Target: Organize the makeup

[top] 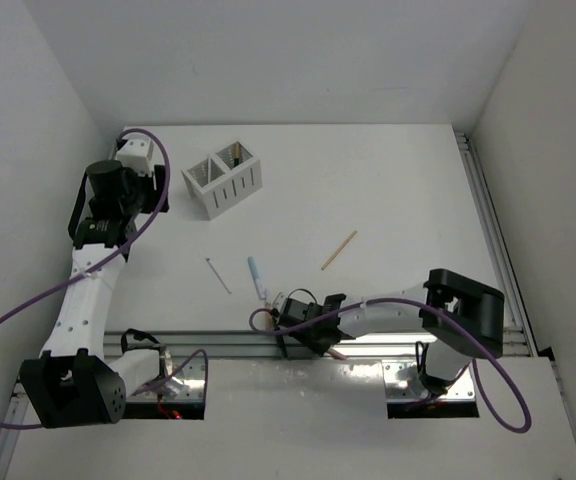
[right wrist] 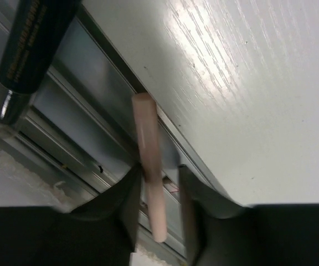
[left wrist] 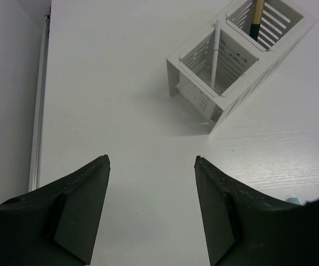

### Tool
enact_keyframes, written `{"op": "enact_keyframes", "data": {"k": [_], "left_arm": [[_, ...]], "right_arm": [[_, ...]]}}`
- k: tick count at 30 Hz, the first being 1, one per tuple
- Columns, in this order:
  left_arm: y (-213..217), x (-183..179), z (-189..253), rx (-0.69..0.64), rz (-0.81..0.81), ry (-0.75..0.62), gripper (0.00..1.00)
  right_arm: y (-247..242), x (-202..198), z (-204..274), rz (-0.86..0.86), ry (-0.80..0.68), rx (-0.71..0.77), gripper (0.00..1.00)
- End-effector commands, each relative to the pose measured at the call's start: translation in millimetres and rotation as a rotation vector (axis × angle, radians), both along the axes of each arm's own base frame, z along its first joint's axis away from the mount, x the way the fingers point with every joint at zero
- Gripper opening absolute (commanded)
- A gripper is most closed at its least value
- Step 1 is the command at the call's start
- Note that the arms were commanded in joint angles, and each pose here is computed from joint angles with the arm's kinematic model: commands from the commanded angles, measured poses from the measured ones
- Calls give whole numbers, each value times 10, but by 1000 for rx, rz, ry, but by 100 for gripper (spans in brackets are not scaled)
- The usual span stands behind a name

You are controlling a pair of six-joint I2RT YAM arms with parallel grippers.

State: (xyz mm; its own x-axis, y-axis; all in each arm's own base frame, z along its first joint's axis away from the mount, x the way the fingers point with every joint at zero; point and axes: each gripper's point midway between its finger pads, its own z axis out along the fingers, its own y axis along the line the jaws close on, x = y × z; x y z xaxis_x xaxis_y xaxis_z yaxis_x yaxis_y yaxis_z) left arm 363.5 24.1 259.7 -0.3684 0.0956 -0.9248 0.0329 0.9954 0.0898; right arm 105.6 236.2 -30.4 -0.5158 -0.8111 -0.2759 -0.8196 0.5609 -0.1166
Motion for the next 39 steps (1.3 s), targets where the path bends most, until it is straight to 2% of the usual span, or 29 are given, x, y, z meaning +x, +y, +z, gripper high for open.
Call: {"op": "enact_keyframes", "data": {"k": [1,4,7,13,16,21,22,25,26,28,29,30,31,32,33,34,35,36,37,38,39], "left_arm": [[0,-28,36,-6,17,-13,69],[0,-36,-6,-7,17,-4,69],[-3,-23,-38,-16,20,5,69],[16,-17,4,-29,26,-4,69],[63,1,16,-29,38,-4,69],[148,14,28,-36,52,-5,69],[179,24,-4,-47,65,3,69],[195,34,-36,-60,70,12,69],[223,30,-36,-64,73,11,69],[260,41,-73,-65,83,21,69],[260,41,-73,-65,83,22,69],[260,41,-73,-65,83,22,69],[296,48,-105,-67,92,30,69],[299,60,-138,-68,93,39,69],[299,60,-138,-68,93,39,69],[302,76,-181,-70,93,51,69],[301,95,-236,-80,97,66,69],[301,95,-236,-80,97,66,69],[304,110,-280,-82,98,79,69],[304,110,-280,-82,98,79,69],[307,125,-329,-84,98,92,69]], "right_arm": [[22,49,-16,-30,-41,-2,29],[-44,42,-63,-12,-42,-33,12],[-92,6,-61,25,-23,-49,0],[-107,-11,125,105,-29,-16,0],[125,151,571,150,-113,100,0],[546,589,1560,202,-368,417,0],[554,825,1779,141,-395,476,0],[802,1246,2312,118,-470,665,0],[793,1627,2611,59,-570,753,0],[1065,1956,2869,75,-602,852,0],[1037,2339,3408,30,-743,974,0],[1204,2563,3135,-3,-691,980,0],[1219,2738,3218,-28,-720,1013,0],[1168,3028,4006,-44,-923,1182,0],[1326,3365,3558,-121,-870,1182,0],[1258,3561,4227,-125,-1029,1323,0],[1279,3628,4450,-119,-1099,1408,0],[1511,3951,3846,-143,-1021,1373,0],[1516,4026,4475,-111,-1112,1466,0],[1649,4206,4186,-116,-1085,1431,0],[1667,4305,4159,-133,-1102,1429,0]]}}
